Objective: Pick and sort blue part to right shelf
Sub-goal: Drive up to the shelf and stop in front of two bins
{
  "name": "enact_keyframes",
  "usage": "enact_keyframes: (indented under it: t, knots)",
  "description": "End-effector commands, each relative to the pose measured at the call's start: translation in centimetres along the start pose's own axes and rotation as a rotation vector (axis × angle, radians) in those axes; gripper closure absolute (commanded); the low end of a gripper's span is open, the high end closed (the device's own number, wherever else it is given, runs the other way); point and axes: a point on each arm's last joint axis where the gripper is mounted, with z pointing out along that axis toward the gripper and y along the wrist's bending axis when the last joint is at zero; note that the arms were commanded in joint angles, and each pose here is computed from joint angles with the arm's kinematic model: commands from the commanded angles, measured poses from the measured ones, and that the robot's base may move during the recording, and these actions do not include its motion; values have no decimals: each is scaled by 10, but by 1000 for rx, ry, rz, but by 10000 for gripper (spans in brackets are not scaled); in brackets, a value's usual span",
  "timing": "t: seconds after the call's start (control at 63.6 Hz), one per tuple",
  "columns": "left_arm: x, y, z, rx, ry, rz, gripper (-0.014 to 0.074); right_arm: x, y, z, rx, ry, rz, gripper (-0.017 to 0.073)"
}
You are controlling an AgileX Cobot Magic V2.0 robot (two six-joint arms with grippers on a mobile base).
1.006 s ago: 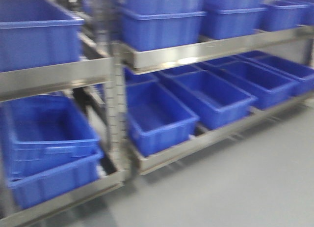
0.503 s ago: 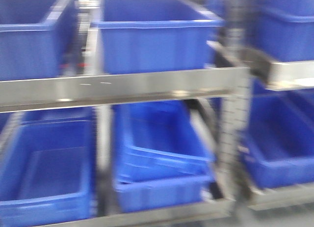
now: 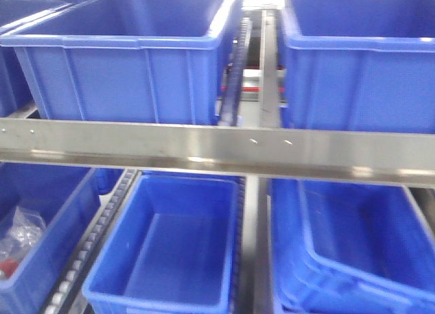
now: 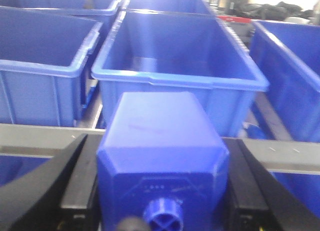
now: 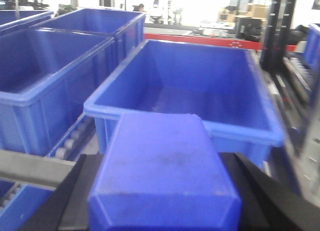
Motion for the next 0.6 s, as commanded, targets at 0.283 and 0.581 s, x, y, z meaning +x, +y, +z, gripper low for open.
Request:
enact_keyframes:
  t: [0.283, 0.581]
  knots:
    - [-17, 0, -1, -8, -105, -11, 188, -18, 0, -1, 8, -113, -16, 129]
    - [-17, 0, -1, -8, -105, -11, 188, -18, 0, -1, 8, -113, -16, 129]
